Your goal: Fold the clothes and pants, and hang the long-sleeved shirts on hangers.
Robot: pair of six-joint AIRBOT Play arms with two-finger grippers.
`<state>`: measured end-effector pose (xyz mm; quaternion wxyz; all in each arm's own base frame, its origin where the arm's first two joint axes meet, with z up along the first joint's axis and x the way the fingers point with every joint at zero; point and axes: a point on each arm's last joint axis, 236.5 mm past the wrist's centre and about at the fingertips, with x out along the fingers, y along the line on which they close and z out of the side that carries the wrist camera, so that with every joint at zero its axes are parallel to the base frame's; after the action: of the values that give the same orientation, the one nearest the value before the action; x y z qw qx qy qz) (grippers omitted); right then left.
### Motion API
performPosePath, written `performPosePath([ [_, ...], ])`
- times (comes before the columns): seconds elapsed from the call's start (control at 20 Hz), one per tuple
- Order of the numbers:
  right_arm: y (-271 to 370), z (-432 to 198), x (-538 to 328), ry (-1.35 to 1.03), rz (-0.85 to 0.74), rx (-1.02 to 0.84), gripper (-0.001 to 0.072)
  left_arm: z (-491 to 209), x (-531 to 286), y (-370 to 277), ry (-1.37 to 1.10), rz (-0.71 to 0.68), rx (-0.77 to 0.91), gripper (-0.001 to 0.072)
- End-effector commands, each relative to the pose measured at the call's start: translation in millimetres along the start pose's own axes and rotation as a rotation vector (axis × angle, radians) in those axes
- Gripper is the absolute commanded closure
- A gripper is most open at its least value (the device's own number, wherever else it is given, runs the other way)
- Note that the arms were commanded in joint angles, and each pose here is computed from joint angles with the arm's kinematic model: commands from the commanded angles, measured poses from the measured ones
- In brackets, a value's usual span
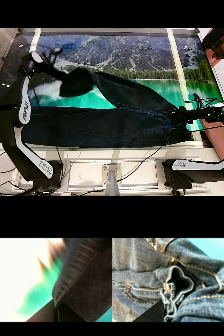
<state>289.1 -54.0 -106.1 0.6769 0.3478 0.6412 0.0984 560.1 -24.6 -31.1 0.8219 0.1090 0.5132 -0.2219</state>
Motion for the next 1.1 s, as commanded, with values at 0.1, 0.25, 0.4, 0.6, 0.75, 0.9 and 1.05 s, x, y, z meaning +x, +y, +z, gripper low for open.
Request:
performPosePath([
  [0.1,0.4,0.4,0.1,-0.002,0.001,0.0,0.0643,117.1,-149.3,77.0,-0.338,0.601,0.291,0.0683],
  [0.25,0.8,1.2,0.0,-0.005,0.002,-0.005,0.0643,112.5,-179.5,91.1,-0.295,0.711,0.348,0.0683],
  [0.4,0.9,1.3,0.0,-0.005,0.002,-0.025,0.0643,69.1,-153.5,97.6,-0.142,0.642,0.302,0.0683],
  [0.6,0.8,1.1,0.0,-0.005,0.002,-0.049,0.0643,-55.9,-103.2,73.3,0.283,0.399,0.185,0.0682],
  [0.75,-0.3,2.5,0.0,-0.011,-0.003,-0.051,0.0643,-129.8,-75.2,46.0,0.499,0.247,0.134,0.0681],
  [0.9,-3.2,7.1,-0.2,-0.03,-0.016,-0.052,0.0643,-182.5,-56.5,22.1,0.642,0.145,0.116,0.068],
  [1.05,-6.3,11.8,-0.3,-0.049,-0.029,-0.051,0.0643,-183.6,-52.8,27.5,0.633,0.169,0.131,0.0403],
])
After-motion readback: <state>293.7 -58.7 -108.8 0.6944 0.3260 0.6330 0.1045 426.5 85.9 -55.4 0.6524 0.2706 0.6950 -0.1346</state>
